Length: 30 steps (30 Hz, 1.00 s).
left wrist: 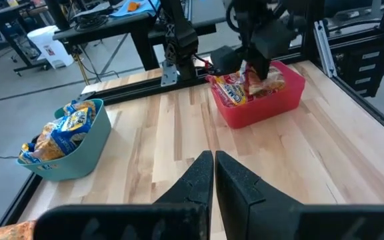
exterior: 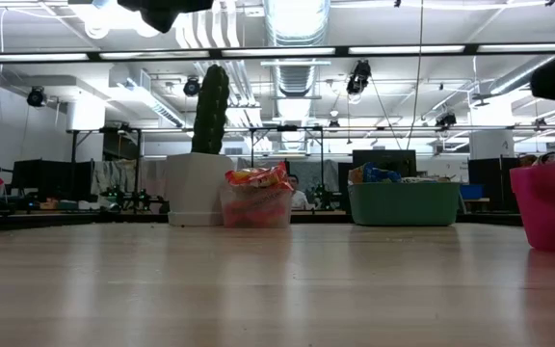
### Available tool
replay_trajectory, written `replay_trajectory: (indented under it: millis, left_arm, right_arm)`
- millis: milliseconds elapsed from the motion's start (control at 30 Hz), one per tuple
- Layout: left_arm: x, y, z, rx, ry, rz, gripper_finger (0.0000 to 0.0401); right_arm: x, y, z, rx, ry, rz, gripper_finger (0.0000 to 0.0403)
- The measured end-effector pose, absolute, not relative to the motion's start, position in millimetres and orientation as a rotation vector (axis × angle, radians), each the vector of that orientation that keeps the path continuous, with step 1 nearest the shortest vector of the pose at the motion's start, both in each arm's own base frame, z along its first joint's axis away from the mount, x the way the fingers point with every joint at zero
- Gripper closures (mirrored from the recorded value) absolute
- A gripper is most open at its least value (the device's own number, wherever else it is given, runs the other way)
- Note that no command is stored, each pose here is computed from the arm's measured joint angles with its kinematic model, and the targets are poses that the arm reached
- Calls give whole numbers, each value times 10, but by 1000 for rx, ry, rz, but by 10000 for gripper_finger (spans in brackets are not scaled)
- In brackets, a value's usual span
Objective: Sort Maruchan noodles
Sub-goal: Put the red noodle pack into the red bin, then return to Home Position
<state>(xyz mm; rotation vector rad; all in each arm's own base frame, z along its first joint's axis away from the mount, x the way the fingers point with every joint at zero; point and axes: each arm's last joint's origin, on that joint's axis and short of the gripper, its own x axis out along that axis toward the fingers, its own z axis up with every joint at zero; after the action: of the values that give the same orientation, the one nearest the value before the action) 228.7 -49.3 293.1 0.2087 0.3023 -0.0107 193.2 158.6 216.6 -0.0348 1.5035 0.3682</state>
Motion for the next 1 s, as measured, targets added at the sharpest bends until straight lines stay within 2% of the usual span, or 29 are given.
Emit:
replay_trajectory:
  millis: [200,333,433,567,767,1000]
  left_arm:
    - [2208,-473,2943,219,330,-13,401]
    - [2057,-436,3024,214,322,-13,401]
    - [1914,-401,3077,212,289,-12,401]
    - [1722,-353,2990,223,232,-11,401]
    - [1437,-282,2703,177,109,0,401]
    - [1137,-200,2489,142,-11,17,401]
  right_arm:
    - [1936,1588,2150,-68,1500,385,394]
    - [1901,1527,2294,-93,1393,344,394]
    - [1918,1492,2425,-178,1222,327,394]
    - [2033,1454,2614,-380,870,259,394]
    - [2206,1284,2690,-447,402,288,394]
    - [2096,832,2383,-441,252,250,394]
